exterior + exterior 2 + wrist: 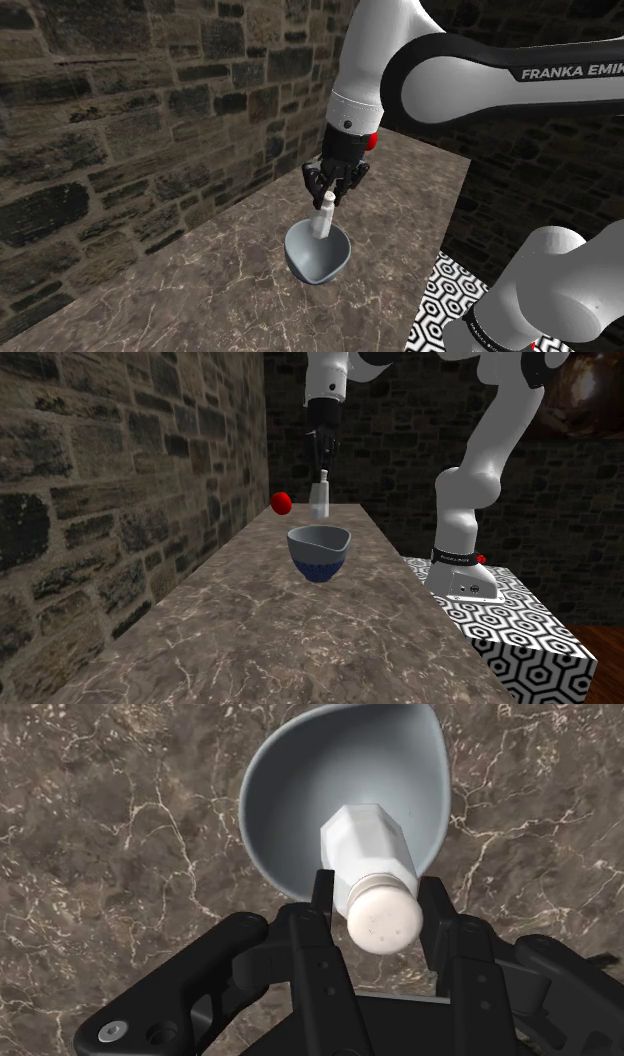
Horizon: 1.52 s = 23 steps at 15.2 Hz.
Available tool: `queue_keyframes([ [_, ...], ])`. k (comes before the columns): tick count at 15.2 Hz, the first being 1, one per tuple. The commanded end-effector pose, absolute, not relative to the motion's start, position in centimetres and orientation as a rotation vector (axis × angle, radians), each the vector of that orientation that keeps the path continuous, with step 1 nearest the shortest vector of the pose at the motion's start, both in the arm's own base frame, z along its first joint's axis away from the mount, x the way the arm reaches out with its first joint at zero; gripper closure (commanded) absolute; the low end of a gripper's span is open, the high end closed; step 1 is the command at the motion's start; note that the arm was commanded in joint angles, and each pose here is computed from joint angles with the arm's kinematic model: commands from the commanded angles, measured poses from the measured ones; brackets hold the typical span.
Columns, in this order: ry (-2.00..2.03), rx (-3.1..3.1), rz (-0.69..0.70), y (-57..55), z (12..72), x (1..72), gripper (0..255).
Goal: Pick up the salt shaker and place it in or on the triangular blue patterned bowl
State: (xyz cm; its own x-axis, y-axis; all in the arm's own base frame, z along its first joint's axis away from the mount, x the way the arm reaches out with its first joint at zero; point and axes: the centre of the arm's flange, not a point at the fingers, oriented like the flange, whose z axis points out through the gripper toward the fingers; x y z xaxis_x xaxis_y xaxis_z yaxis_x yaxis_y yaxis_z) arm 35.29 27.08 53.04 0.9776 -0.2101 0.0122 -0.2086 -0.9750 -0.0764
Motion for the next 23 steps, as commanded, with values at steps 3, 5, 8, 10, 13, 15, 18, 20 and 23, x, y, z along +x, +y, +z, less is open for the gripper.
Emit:
queue_keyframes([
  [3, 0.324, -3.049, -0.032, 27.0, 50.8, 35.3, 255],
  [5, 0.324, -3.049, -0.032, 27.0, 49.7, 35.3, 255],
  [8, 0.324, -3.049, -0.032, 27.0, 48.4, 35.3, 255],
  [10, 0.324, -3.049, -0.032, 27.0, 48.4, 35.3, 255],
  [13, 0.324, -3.049, -0.032, 27.0, 48.4, 35.3, 255],
  [15, 0.324, -3.049, -0.032, 27.0, 48.4, 35.3, 255],
  [18, 0.324, -3.049, -0.032, 27.0, 48.4, 35.3, 0],
  [20, 0.324, -3.049, -0.032, 27.0, 48.4, 35.3, 0],
  [23, 0.324, -3.049, -0.032, 26.8, 51.1, 35.2, 0],
])
